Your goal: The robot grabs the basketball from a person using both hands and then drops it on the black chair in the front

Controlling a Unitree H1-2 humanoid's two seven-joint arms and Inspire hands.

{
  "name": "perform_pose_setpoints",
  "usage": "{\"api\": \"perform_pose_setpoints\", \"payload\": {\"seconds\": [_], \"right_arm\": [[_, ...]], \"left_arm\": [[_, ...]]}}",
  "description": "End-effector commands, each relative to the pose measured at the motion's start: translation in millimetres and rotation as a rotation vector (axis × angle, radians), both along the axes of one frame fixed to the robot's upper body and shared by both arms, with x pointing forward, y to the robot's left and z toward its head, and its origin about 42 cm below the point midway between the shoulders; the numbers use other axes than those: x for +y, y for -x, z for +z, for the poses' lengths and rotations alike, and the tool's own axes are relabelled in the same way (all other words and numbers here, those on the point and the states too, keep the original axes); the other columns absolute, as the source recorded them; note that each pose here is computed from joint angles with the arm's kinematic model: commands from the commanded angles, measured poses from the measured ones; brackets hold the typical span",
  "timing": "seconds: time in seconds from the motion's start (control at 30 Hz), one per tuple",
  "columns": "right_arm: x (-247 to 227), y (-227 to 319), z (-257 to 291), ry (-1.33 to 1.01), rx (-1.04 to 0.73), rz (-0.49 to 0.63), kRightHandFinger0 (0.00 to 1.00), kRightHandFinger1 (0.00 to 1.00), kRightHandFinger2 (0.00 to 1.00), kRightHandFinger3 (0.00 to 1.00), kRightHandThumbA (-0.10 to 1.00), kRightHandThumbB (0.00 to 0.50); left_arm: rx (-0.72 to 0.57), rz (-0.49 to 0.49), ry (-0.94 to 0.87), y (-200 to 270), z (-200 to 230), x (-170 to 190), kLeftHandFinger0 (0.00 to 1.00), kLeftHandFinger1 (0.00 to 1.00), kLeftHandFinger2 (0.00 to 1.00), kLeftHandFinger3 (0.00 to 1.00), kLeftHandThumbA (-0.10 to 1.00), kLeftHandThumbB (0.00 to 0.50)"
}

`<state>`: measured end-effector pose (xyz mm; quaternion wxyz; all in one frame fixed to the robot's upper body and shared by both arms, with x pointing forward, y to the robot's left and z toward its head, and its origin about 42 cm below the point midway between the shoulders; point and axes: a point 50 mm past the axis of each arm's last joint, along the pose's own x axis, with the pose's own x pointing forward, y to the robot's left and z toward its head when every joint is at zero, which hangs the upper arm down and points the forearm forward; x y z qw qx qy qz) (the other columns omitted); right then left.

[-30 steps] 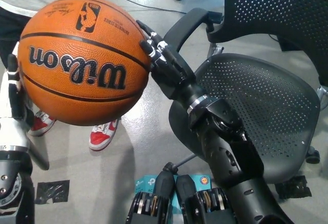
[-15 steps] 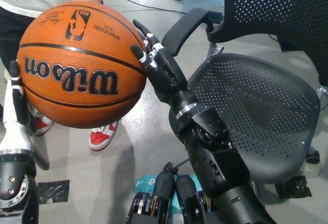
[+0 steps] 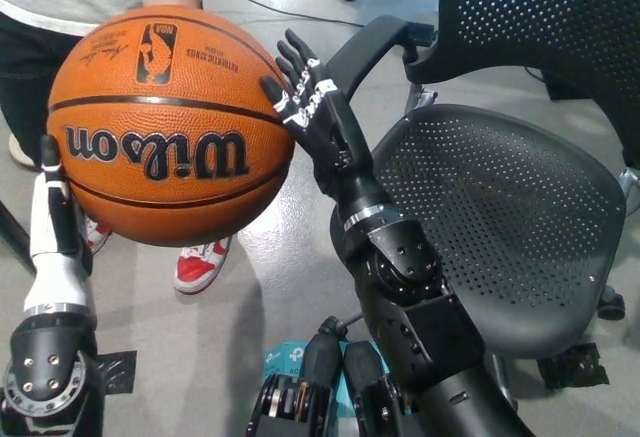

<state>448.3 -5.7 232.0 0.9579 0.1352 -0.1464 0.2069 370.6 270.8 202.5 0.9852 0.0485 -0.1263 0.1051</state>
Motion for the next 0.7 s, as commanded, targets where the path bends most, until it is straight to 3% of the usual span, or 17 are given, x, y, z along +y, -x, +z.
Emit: {"api": "perform_pose_setpoints", "payload": {"seconds": [0.0,0.03,0.1,0.13,0.27,0.37,0.43,0.47,0.53,0.57,0.67], "right_arm": [[77.7,28.5,47.1,0.172,-0.180,0.177,1.00,1.00,1.00,1.00,1.00,0.309],[77.7,28.6,47.1,0.172,-0.180,0.177,1.00,1.00,1.00,1.00,1.00,0.309],[68.9,24.6,66.8,0.127,-0.223,0.170,1.00,1.00,1.00,1.00,1.00,0.248],[66.0,22.0,74.7,0.104,-0.258,0.163,1.00,1.00,1.00,1.00,1.00,0.224],[65.1,21.5,76.8,0.102,-0.268,0.162,1.00,1.00,1.00,1.00,1.00,0.214],[44.1,12.3,108.3,0.059,-0.336,0.129,1.00,1.00,1.00,1.00,1.00,0.194],[43.9,12.4,108.4,0.060,-0.336,0.130,1.00,1.00,1.00,1.00,1.00,0.192],[39.6,11.6,112.9,0.044,-0.336,0.126,1.00,1.00,1.00,1.00,1.00,0.201],[32.9,10.6,119.7,0.022,-0.337,0.121,1.00,1.00,1.00,1.00,1.00,0.204],[24.8,8.0,126.3,0.020,-0.334,0.103,1.00,1.00,1.00,1.00,1.00,0.245],[14.7,4.7,134.7,0.006,-0.335,0.072,1.00,1.00,1.00,1.00,1.00,0.264]], "left_arm": [[-0.191,-0.239,-0.098,-12.5,56.7,-79.3,1.00,1.00,1.00,1.00,1.00,0.128],[-0.191,-0.239,-0.098,-12.5,56.8,-79.3,1.00,1.00,1.00,1.00,1.00,0.128],[-0.260,-0.222,-0.200,-18.5,78.1,-86.8,1.00,1.00,1.00,1.00,1.00,0.096],[-0.282,-0.228,-0.215,-21.3,84.7,-89.5,1.00,1.00,1.00,1.00,1.00,0.103],[-0.280,-0.227,-0.217,-22.0,86.6,-90.5,1.00,1.00,1.00,1.00,1.00,0.108],[-0.335,-0.269,-0.237,-37.3,119.6,-107.7,1.00,1.00,1.00,1.00,1.00,0.135],[-0.334,-0.269,-0.238,-37.4,119.8,-107.8,1.00,1.00,1.00,1.00,1.00,0.135],[-0.335,-0.272,-0.252,-38.9,126.4,-112.1,1.00,1.00,1.00,1.00,1.00,0.101],[-0.335,-0.277,-0.274,-40.9,136.3,-118.4,1.00,1.00,1.00,1.00,1.00,0.087],[-0.335,-0.287,-0.281,-44.6,146.4,-125.5,1.00,1.00,1.00,1.00,1.00,0.074],[-0.335,-0.314,-0.286,-49.2,158.7,-136.4,1.00,1.00,1.00,1.00,1.00,0.086]]}}
